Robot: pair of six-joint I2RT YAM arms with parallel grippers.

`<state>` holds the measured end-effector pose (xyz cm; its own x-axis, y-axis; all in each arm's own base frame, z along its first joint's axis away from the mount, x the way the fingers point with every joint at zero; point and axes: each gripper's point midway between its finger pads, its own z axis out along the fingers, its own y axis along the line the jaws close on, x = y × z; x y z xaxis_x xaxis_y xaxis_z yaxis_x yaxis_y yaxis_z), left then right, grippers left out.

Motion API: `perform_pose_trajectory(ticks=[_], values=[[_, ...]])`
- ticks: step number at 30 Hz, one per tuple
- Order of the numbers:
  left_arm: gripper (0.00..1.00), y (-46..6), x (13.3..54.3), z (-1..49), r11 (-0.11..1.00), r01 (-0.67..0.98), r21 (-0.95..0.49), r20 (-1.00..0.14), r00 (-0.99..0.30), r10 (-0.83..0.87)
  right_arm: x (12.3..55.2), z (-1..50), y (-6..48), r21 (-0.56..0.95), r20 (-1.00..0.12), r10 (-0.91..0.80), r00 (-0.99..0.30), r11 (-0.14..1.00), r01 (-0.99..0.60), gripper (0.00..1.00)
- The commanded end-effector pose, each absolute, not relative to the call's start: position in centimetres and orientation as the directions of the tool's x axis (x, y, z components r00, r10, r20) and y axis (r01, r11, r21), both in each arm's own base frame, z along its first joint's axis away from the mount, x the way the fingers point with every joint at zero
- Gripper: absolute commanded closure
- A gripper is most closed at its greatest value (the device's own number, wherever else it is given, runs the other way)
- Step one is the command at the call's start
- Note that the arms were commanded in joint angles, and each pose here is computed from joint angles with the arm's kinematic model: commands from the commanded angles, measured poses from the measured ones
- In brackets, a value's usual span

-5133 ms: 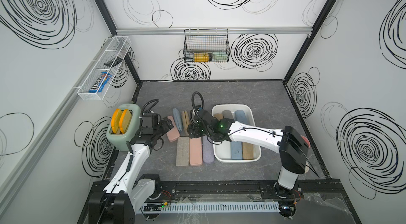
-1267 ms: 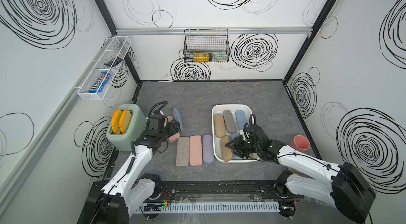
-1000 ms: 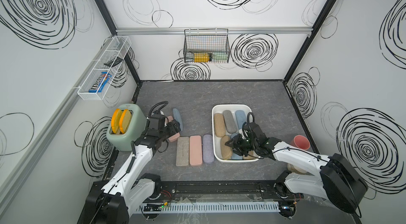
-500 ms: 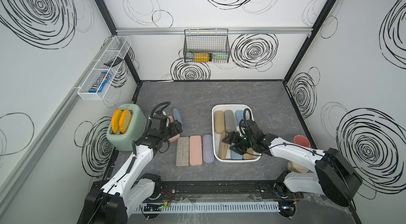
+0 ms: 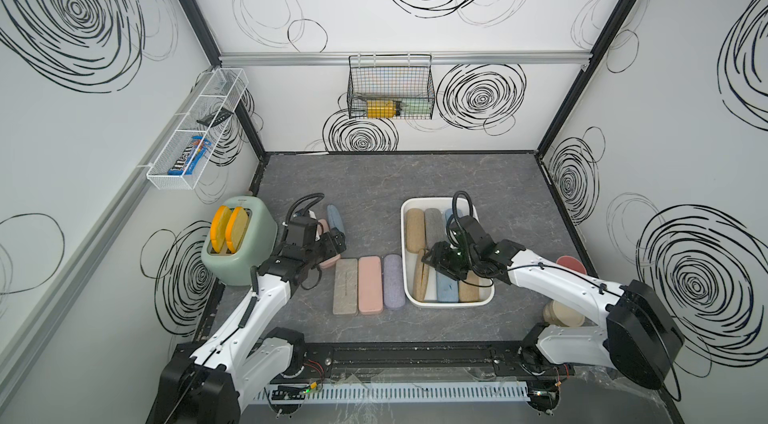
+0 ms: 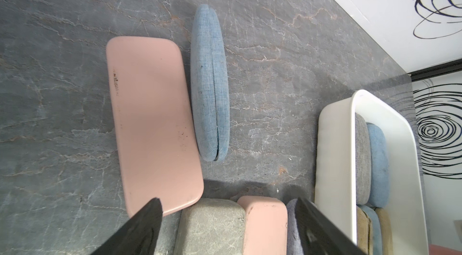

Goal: Put the glasses cases into the storage boxes
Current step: Place the glasses case in the storage box.

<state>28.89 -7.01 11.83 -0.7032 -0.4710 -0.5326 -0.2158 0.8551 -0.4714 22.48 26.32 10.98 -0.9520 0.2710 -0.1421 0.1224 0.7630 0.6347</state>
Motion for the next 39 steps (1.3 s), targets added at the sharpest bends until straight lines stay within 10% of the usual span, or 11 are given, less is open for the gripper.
perform_pose_trajectory(ticks=[1,13,39], values=[[0.12,-7.1,29.5,13.1,0.860,-0.192,-0.474,-0.572,-0.675,-0.466,22.5,10.6,26.9,0.552,-0.202,0.205,-0.958,0.832,0.062,0.57],[0.12,-7.1,29.5,13.0,0.861,-0.197,-0.469,-0.570,-0.677,-0.465,21.7,7.3,26.1,0.466,-0.188,0.194,-0.963,0.881,0.087,0.70],[0.07,-7.4,29.3,12.4,0.873,-0.195,-0.447,-0.565,-0.695,-0.445,22.2,9.1,23.7,0.522,-0.226,0.214,-0.950,0.850,0.067,0.62]])
